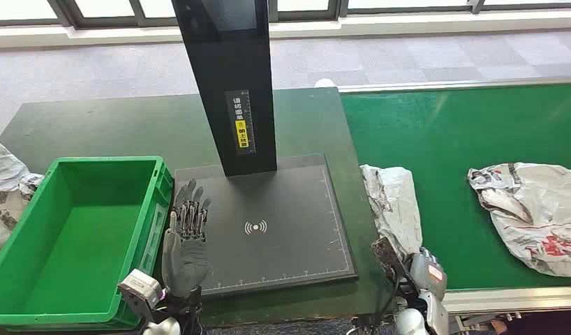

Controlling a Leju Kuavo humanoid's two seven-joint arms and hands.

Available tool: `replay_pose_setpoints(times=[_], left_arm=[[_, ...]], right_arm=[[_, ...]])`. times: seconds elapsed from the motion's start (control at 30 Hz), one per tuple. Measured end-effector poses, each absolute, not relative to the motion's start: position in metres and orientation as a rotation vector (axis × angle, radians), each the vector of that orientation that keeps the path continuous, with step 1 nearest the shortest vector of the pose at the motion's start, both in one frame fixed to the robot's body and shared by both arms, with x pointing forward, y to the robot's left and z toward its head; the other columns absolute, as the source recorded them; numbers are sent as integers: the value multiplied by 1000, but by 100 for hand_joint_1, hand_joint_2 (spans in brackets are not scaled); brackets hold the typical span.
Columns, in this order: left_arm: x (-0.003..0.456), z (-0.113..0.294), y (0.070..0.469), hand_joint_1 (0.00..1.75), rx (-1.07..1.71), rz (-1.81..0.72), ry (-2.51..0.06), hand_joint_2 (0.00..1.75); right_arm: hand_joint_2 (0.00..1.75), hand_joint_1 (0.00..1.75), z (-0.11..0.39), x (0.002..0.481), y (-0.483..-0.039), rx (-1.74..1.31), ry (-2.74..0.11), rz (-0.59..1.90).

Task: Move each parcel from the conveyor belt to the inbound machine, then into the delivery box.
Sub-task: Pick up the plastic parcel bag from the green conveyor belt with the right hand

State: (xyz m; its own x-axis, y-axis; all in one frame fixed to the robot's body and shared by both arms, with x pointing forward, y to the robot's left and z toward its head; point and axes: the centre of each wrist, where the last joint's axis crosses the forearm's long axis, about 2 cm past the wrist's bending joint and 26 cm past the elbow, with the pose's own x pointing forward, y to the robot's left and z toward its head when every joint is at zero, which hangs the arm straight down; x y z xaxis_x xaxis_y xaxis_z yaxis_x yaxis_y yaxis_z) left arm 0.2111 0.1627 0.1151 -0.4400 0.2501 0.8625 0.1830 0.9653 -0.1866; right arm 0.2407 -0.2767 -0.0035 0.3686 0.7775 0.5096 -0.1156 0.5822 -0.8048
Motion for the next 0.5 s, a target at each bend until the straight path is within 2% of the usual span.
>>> replay_pose_setpoints(times=[0.5], left_arm=[[211, 107, 161, 0, -322, 93, -2016, 0]], right_arm=[[175, 175, -9, 254, -256, -623, -1117, 653]])
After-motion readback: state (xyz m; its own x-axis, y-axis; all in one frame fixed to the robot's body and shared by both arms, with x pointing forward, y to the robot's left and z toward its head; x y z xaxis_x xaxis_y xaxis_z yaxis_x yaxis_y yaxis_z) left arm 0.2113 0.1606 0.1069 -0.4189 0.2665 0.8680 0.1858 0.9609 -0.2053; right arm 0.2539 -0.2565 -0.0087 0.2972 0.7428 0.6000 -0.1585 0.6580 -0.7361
